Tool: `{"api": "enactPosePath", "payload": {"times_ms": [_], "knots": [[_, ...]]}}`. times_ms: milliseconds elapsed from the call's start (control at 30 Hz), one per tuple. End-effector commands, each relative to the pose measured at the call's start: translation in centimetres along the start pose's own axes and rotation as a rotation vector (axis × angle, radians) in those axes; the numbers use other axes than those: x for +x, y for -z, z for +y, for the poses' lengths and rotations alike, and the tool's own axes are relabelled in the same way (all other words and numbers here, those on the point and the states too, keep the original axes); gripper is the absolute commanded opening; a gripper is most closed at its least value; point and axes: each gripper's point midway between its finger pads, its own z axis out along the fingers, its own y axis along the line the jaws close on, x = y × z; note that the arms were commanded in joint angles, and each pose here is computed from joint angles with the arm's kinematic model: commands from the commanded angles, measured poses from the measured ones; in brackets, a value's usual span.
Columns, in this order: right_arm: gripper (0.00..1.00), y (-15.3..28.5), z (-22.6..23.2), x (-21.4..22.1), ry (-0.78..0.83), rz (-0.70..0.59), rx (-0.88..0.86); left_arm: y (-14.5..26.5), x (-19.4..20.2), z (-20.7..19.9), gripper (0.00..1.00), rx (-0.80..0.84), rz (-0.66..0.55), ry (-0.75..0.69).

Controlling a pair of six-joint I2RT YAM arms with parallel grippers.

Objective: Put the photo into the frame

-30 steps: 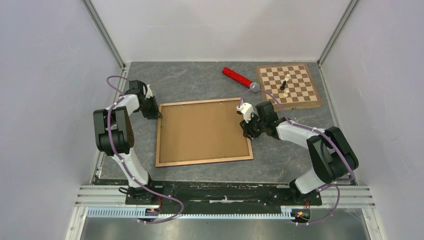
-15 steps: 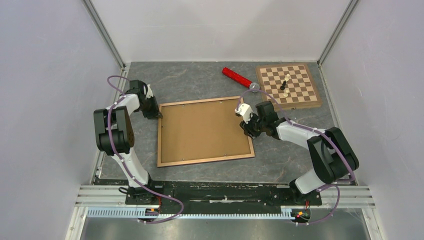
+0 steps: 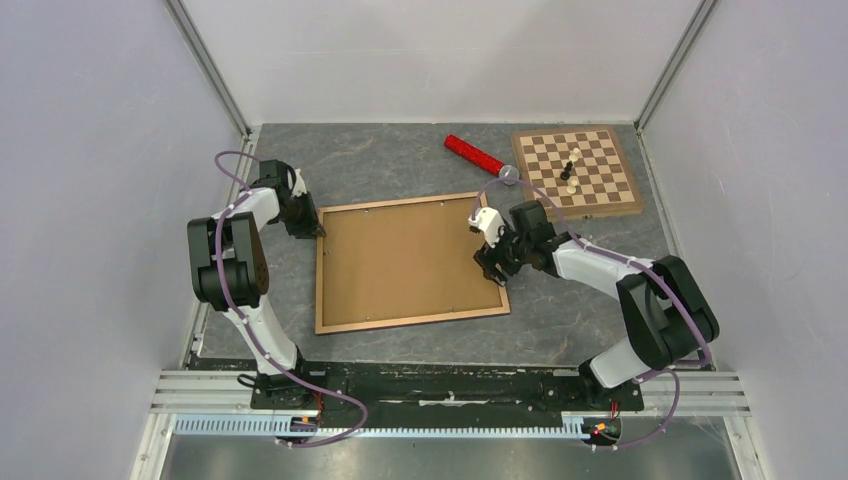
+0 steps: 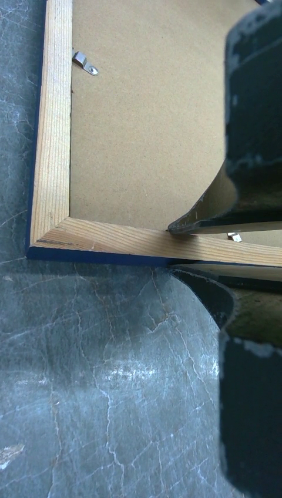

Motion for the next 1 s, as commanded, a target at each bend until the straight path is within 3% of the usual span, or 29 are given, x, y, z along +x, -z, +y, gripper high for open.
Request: {"api": "enactPosePath", "payload": {"times_ms": [0, 233, 400, 433, 633, 800, 967], "knots": [[0.77, 1.5, -0.2, -4.0, -0.062, -0.095, 0.002, 1.5, -0.6, -0.4, 0.09, -0.002, -0.028, -0.06], [0.98, 3.8, -1.7, -6.7, -0.124, -0.182, 0.049, 4.7, -2.7, -1.7, 0.27, 0.02, -0.132, -0.107], [0.98, 5.0, -2.2, -7.2, -0.143, -0.217, 0.072, 7.7, -4.4, -2.7, 0.6, 0.026, -0.223, -0.158], [0.98, 5.1, -2.2, -7.2, -0.145, -0.222, 0.075, 8.2, -4.6, -2.7, 0.62, 0.025, -0.229, -0.167], [0.98, 5.9, -2.3, -6.5, -0.151, -0.235, 0.086, 10.9, -4.5, -4.8, 0.71, 0.084, -0.253, -0.251], [0.98, 7.2, -3.6, -5.6, -0.184, -0.255, 0.142, 13.1, -1.4, -8.8, 0.76, 0.17, -0.255, -0.489], [0.98, 8.1, -4.3, -4.5, -0.217, -0.285, 0.169, 13.7, 4.8, -14.6, 0.78, 0.298, -0.161, -0.755]]}}
